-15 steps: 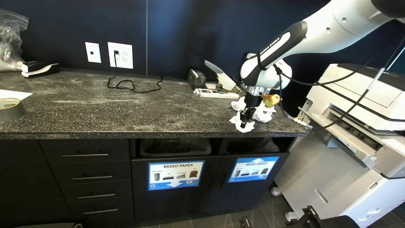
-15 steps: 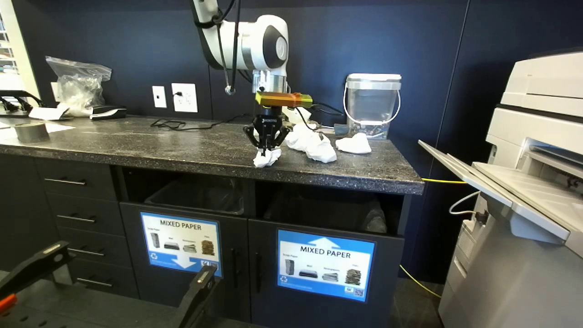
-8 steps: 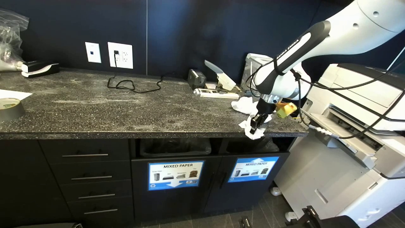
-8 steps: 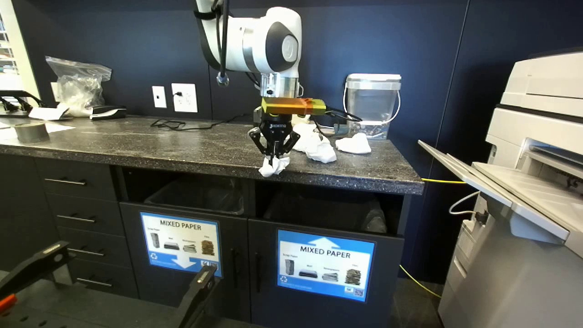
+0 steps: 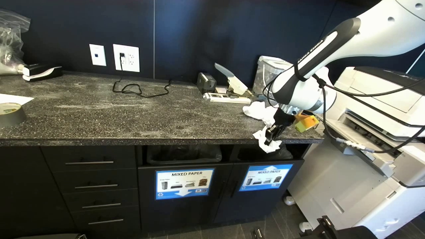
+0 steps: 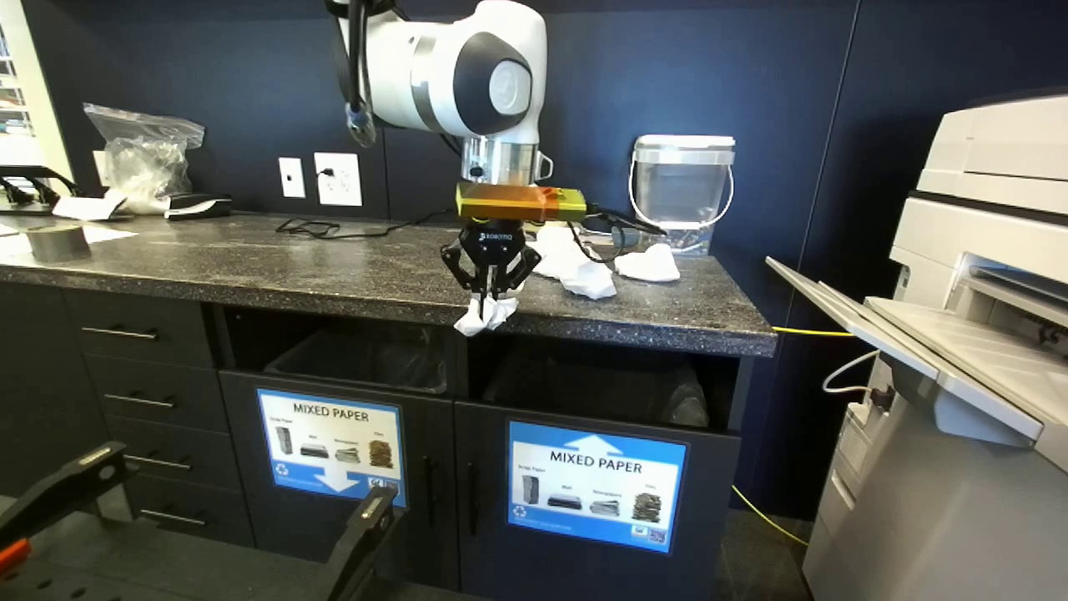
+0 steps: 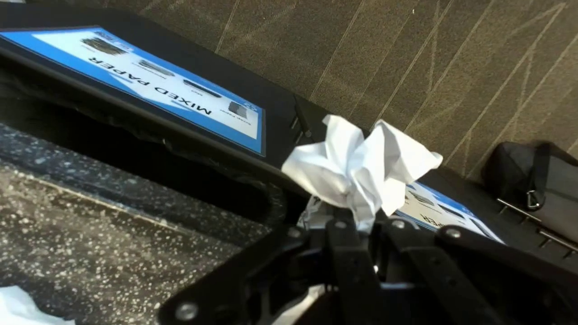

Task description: Put the papers on the counter into the recycle bin

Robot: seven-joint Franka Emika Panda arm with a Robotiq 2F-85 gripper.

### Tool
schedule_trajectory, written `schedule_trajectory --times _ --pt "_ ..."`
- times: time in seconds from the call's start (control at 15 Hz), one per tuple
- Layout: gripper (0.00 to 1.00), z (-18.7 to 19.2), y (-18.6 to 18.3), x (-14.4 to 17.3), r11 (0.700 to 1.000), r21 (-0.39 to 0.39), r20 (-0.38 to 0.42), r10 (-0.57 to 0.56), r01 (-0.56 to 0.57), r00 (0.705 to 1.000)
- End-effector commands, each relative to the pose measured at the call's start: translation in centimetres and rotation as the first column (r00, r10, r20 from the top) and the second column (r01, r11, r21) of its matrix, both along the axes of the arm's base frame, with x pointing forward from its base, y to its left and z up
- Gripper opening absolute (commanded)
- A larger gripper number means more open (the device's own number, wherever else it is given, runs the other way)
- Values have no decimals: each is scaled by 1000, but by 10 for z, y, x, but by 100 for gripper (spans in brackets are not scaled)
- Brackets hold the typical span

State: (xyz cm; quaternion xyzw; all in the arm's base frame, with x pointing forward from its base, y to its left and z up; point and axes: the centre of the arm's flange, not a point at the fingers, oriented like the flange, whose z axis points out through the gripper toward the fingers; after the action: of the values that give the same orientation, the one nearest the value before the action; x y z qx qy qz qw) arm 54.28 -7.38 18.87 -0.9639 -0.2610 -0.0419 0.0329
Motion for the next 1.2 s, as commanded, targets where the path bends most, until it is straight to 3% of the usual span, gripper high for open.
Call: schedule_trajectory --times 0.0,0.73,1.13 --pt "10 5 1 -28 999 2 49 -43 43 998" --pt "11 -33 1 -64 983 52 137 -181 176 974" --pt "10 -70 -1 -81 967 70 240 -255 245 937"
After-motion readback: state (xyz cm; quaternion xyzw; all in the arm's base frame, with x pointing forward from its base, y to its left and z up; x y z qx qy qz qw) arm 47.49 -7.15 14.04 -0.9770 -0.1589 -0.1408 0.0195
